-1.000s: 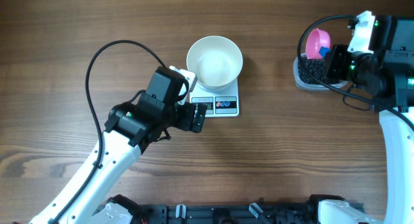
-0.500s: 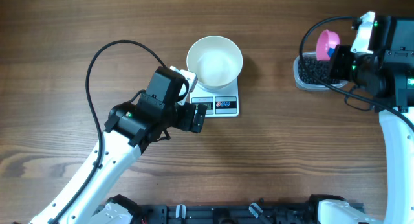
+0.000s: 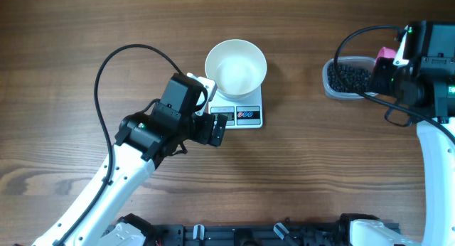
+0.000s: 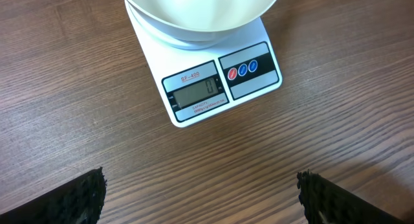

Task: Scoop item into bowl and weigh 150g on scale
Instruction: 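Lower the pink scoop with the right gripper over the bean tub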

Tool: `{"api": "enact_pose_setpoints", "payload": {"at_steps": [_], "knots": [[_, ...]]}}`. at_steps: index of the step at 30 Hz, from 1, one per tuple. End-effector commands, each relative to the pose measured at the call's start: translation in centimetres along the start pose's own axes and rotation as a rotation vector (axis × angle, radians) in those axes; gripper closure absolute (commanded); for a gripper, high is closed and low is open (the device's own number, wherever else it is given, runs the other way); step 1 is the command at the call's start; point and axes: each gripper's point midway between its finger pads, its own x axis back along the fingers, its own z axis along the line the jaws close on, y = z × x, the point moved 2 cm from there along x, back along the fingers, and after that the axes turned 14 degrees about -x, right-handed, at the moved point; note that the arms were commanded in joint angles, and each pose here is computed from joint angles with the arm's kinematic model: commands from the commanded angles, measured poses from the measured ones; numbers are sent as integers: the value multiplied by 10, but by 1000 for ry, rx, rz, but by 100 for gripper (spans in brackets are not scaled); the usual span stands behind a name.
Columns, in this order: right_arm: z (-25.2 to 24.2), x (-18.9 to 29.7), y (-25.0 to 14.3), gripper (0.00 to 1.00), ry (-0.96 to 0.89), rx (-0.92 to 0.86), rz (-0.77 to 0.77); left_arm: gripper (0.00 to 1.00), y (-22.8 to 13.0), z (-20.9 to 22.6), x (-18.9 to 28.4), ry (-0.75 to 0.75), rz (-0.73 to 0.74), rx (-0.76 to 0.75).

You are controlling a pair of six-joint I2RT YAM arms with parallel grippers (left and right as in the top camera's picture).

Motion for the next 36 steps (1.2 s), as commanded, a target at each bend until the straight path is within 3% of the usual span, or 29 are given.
{"api": "enact_pose_setpoints", "payload": {"at_steps": [1,5,10,17,36], "knots": [[-7,-12,-4,96,-59,118,23,0,7,0,6,-4,-27,-22],[-8,-27,3,96,-41,130,36,0,7,0,6,-4,-27,-22],[4,-47,1,96,157,214,112,0,7,0,6,-4,-27,-22],[-16,-57,16,96,205,89,95,0,7,0,6,-4,-27,-22],[-15,-109,1,96,204,131,162,0,7,0,6,-4,-27,-22]]}}
